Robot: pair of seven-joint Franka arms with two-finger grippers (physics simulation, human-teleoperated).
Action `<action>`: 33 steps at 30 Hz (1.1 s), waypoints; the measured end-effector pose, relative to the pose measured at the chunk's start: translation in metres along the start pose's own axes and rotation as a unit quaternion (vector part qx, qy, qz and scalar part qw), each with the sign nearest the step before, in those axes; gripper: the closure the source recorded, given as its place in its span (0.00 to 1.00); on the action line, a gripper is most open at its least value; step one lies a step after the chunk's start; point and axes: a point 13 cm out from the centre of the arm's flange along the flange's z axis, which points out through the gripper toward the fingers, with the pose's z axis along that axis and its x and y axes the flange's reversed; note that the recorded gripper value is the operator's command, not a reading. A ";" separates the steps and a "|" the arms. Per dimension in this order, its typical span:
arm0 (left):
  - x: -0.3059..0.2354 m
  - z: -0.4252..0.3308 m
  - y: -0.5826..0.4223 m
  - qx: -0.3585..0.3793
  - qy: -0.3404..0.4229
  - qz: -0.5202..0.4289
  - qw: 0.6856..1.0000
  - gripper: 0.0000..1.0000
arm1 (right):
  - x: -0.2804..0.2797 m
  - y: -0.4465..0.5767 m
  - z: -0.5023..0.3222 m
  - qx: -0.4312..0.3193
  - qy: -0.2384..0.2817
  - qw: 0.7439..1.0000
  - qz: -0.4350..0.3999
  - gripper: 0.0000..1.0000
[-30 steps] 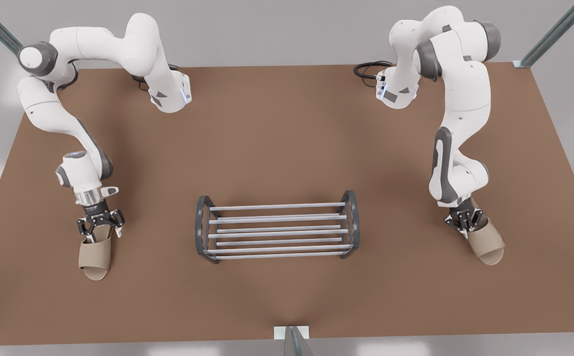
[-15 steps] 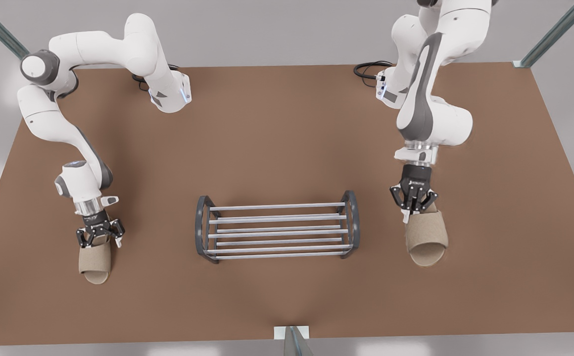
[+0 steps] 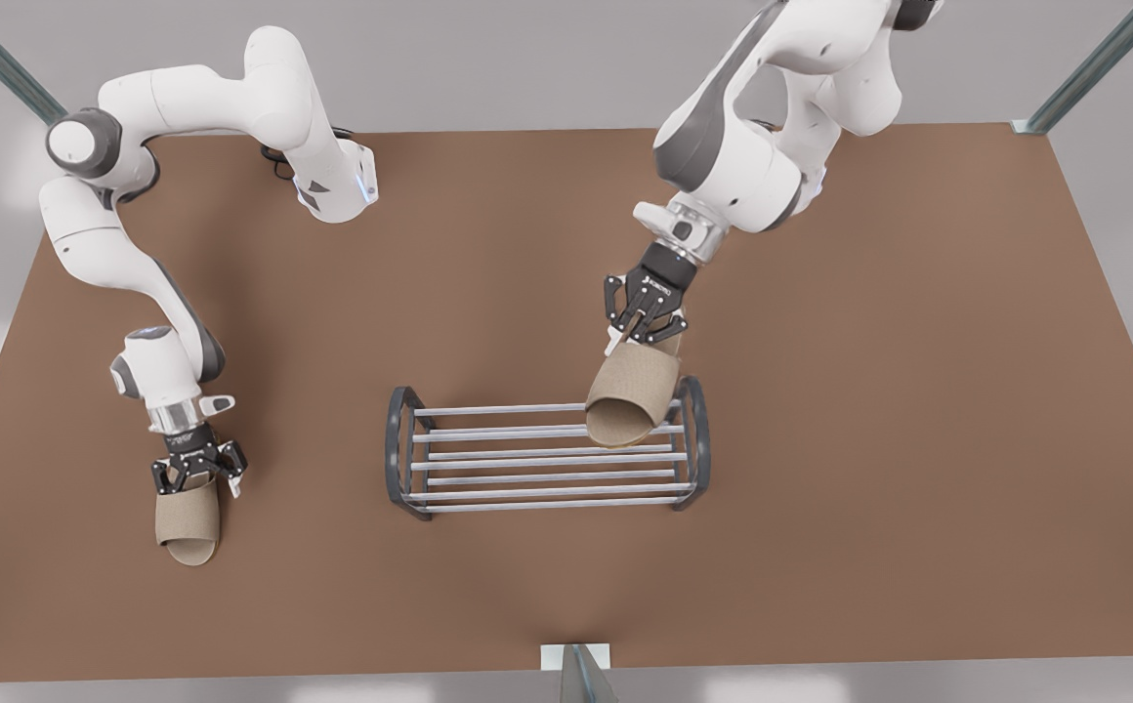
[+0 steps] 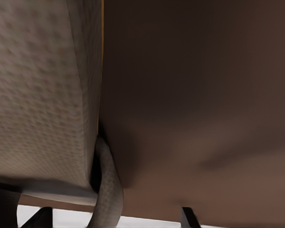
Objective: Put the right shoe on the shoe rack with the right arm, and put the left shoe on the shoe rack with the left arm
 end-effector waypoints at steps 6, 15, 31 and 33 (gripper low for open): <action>0.049 0.050 0.002 -0.013 0.033 -0.001 0.999 0.79 | 0.004 -0.001 0.001 0.003 0.004 1.000 -0.001 0.00; 0.093 0.101 0.039 -0.047 0.055 0.003 0.997 0.79 | 0.005 -0.001 0.001 0.005 0.006 1.000 0.005 0.17; 0.139 0.133 0.076 -0.075 0.079 -0.002 0.994 0.73 | 0.009 -0.003 0.000 0.009 0.011 1.000 0.003 0.49; 0.140 0.133 0.077 -0.076 0.080 -0.001 0.994 0.00 | 0.010 -0.003 -0.001 0.009 0.012 1.000 0.003 0.49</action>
